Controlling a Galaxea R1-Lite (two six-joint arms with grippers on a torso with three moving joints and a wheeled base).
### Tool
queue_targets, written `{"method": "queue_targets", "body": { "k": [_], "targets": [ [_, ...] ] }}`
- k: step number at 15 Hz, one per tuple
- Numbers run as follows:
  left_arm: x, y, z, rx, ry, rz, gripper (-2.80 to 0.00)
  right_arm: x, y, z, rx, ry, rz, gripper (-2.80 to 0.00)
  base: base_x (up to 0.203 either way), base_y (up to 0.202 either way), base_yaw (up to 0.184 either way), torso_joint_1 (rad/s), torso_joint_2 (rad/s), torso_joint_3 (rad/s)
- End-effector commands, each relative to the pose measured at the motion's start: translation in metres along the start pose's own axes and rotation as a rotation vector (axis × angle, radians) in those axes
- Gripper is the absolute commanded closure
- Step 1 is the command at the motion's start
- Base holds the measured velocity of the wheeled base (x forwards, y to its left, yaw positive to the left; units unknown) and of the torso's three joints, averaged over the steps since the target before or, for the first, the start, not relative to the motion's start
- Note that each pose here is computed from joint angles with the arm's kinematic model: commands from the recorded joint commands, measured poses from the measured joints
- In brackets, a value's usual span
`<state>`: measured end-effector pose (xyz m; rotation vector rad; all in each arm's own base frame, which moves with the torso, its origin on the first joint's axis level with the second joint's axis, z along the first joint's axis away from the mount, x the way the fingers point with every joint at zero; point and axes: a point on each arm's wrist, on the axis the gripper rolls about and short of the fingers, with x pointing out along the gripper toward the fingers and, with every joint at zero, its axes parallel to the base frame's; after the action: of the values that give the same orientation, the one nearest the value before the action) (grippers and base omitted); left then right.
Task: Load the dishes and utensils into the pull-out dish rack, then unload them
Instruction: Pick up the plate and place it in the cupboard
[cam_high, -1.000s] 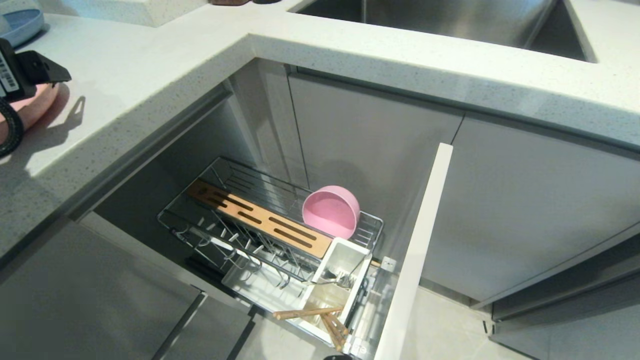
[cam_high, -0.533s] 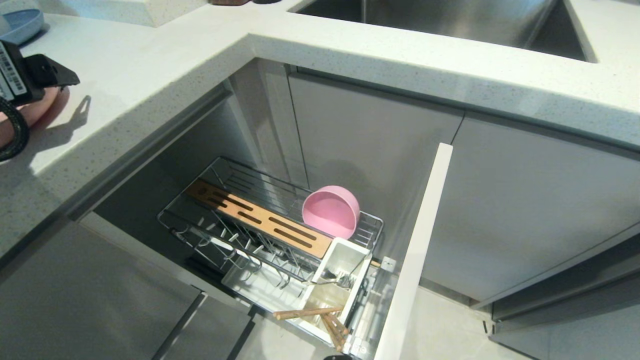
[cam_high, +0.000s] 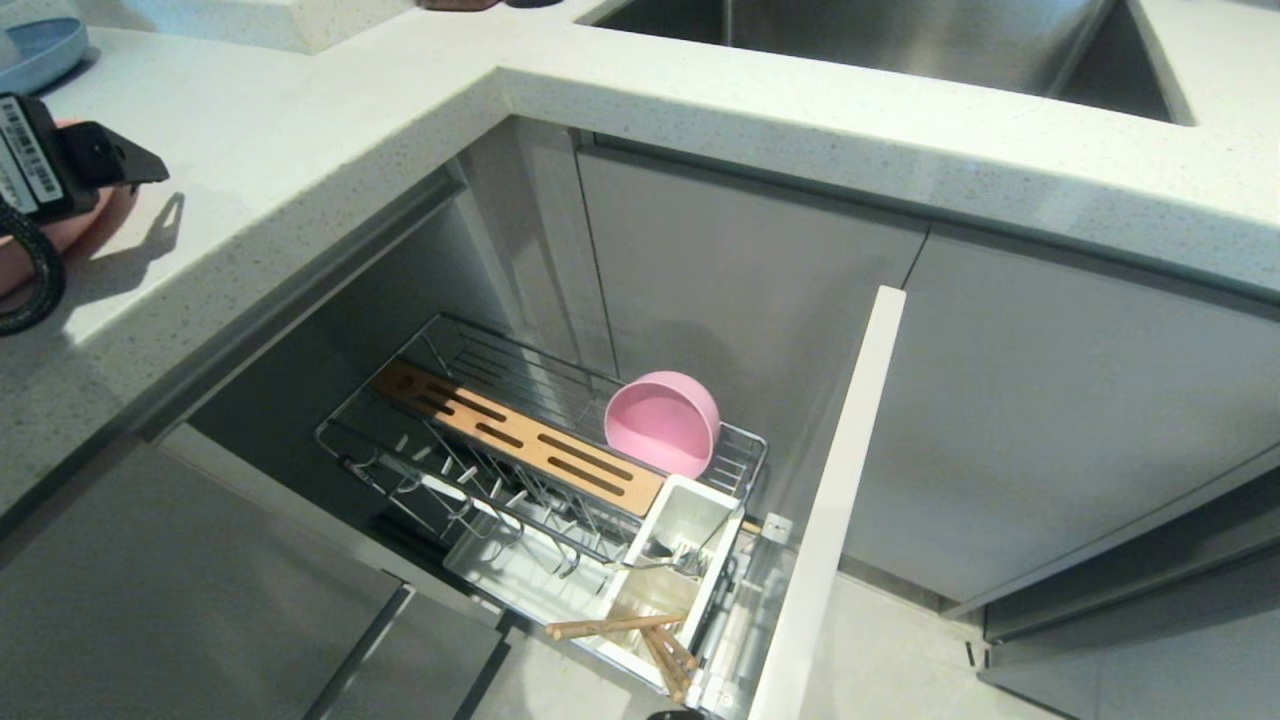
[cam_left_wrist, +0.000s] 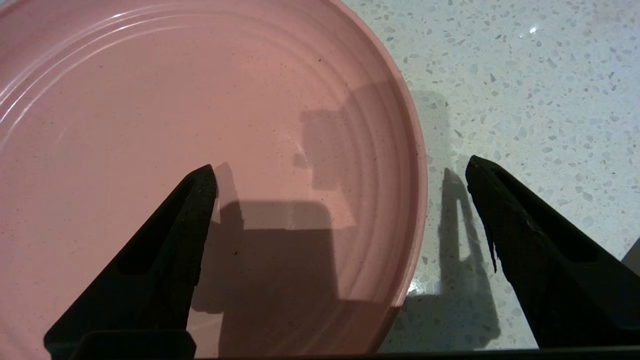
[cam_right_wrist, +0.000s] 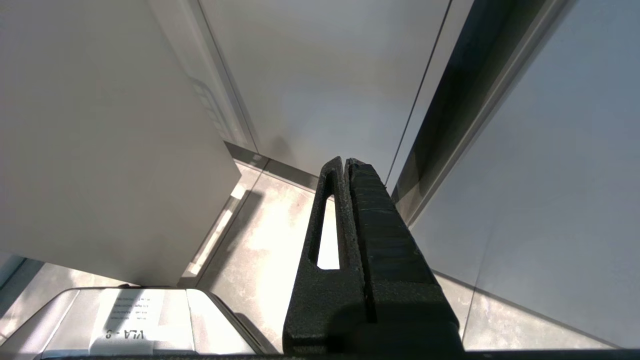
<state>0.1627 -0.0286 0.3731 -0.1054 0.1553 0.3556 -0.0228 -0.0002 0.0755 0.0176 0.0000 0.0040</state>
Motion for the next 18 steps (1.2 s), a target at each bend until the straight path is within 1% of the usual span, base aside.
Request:
{"method": "queue_targets", "body": {
  "k": [1, 6, 7, 8, 18],
  "targets": [
    [0.0003, 0.0001, -0.0004, 0.0, 0.002, 0.005, -2.8, 0.0001, 0.0, -0.0003, -0.001, 0.001, 0.0, 0.0, 0.0, 0.0, 0.0, 0.0, 0.0, 0.0],
    [0.001, -0.0005, -0.0013, 0.003, 0.006, 0.0, -2.8, 0.0001, 0.0, -0.0004, 0.0, 0.002, 0.001, 0.0, 0.0, 0.0, 0.0, 0.0, 0.0, 0.0],
    [0.0013, -0.0003, -0.0017, 0.004, 0.007, 0.003, -1.26, 0.0001, 0.0, -0.0004, -0.001, 0.002, 0.001, 0.0, 0.0, 0.0, 0.0, 0.0, 0.0, 0.0],
    [0.0015, -0.0004, -0.0022, 0.005, 0.01, 0.002, 0.0, 0.0001, 0.0, -0.0003, -0.001, 0.001, 0.0, 0.0, 0.0, 0.0, 0.0, 0.0, 0.0, 0.0],
    [-0.0007, 0.0009, -0.0011, 0.001, 0.004, 0.003, 0.0, 0.0001, 0.0, -0.0003, -0.001, 0.0, 0.001, 0.0, 0.0, 0.0, 0.0, 0.0, 0.0, 0.0]
  ]
}}
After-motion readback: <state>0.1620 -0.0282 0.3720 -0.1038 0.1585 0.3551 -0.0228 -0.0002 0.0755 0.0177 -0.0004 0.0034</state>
